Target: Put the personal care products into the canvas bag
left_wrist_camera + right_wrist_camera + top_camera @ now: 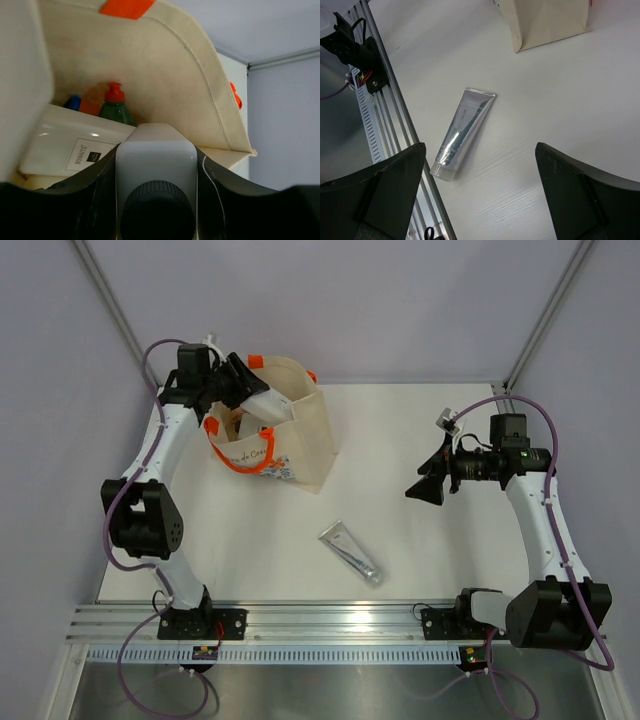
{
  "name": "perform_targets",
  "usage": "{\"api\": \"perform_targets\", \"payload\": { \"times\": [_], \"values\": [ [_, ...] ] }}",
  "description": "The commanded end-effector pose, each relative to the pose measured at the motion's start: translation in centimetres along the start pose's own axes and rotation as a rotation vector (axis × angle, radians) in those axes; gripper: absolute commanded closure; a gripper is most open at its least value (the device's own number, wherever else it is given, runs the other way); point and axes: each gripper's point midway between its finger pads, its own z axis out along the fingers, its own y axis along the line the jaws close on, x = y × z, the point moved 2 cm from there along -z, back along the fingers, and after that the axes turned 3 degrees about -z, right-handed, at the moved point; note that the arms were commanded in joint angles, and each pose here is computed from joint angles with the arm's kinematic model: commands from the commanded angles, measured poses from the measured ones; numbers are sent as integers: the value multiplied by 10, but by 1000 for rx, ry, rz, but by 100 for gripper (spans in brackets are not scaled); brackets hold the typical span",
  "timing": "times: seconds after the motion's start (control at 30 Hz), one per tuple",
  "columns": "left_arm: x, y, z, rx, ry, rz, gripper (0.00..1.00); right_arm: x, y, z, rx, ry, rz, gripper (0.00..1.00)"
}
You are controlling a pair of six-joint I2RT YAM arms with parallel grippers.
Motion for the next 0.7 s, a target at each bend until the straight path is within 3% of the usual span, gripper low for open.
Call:
{"api": "perform_targets", "payload": {
  "times": [0.0, 0.1, 0.13, 0.23, 0.27, 0.3, 0.53, 0.67],
  "values": [
    [16, -66, 4, 237, 89, 126, 93, 2, 4, 2, -46, -8, -20, 0],
    [26, -59, 13, 209, 110, 127, 62, 9, 7, 4, -83, -2, -39, 0],
    [25, -56, 13, 195, 98, 134, 43, 12, 9, 5, -90, 2, -44, 1],
    [16, -50, 9, 180, 70, 152, 21, 21, 6, 10, -77, 25, -85, 1],
    [14, -50, 6, 184, 62, 166, 8, 25, 6, 14, -73, 46, -97, 0],
    [11, -49, 4, 176, 51, 170, 1, 32, 11, 26, -70, 113, -126, 1],
    [-15, -49, -28, 118, -57, 249, 1, 48, 24, 86, 23, 320, -235, 1],
    [-24, -64, -77, 95, -180, 319, 1, 54, 36, 121, 143, 378, -249, 0]
  ]
}}
